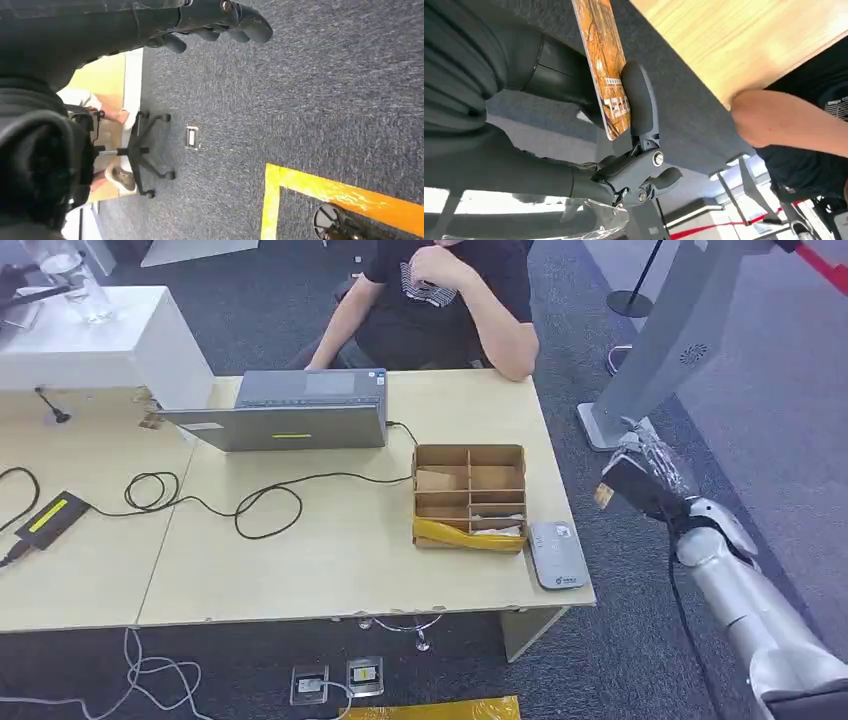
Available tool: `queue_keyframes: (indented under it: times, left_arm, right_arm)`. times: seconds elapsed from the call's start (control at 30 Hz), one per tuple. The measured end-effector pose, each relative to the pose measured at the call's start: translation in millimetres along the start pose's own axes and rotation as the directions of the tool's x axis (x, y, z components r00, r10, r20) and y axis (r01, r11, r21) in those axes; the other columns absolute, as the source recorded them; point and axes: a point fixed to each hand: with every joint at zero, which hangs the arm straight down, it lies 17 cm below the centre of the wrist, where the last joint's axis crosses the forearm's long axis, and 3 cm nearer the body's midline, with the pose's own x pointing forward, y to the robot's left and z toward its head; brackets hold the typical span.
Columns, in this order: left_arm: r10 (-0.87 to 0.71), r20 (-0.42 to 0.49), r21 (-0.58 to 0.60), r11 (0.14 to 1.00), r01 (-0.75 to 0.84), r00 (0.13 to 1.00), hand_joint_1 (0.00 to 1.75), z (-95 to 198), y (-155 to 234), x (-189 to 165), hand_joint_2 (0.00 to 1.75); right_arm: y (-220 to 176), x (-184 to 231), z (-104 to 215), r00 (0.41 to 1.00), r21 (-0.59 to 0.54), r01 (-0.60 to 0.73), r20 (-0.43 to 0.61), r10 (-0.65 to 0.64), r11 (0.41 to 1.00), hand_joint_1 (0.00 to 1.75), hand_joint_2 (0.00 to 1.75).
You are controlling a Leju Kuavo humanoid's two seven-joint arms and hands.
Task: Pass the card to the sensor for recognition and then transmit it.
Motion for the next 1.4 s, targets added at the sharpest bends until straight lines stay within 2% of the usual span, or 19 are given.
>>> queue_keyframes:
  times: [0.43,0.8,1.4]
  left_arm:
    - [0.016,-0.016,0.019,1.0,-0.015,1.0,0.0,-1,3,-3,0.0]
    - [0.016,-0.016,0.025,1.0,-0.016,1.0,0.0,-1,5,-4,0.0]
    - [0.028,-0.066,0.046,0.999,-0.025,0.997,0.0,-1,7,-12,0.0]
  right_arm:
    - [53,28,13,0.994,0.034,0.103,0.045,-0.105,0.994,1.75,1.75]
    - [90,26,34,0.988,0.068,0.155,0.011,-0.156,0.986,1.75,1.75]
    - [91,3,43,0.986,0.063,0.162,-0.054,-0.159,0.985,1.75,1.75]
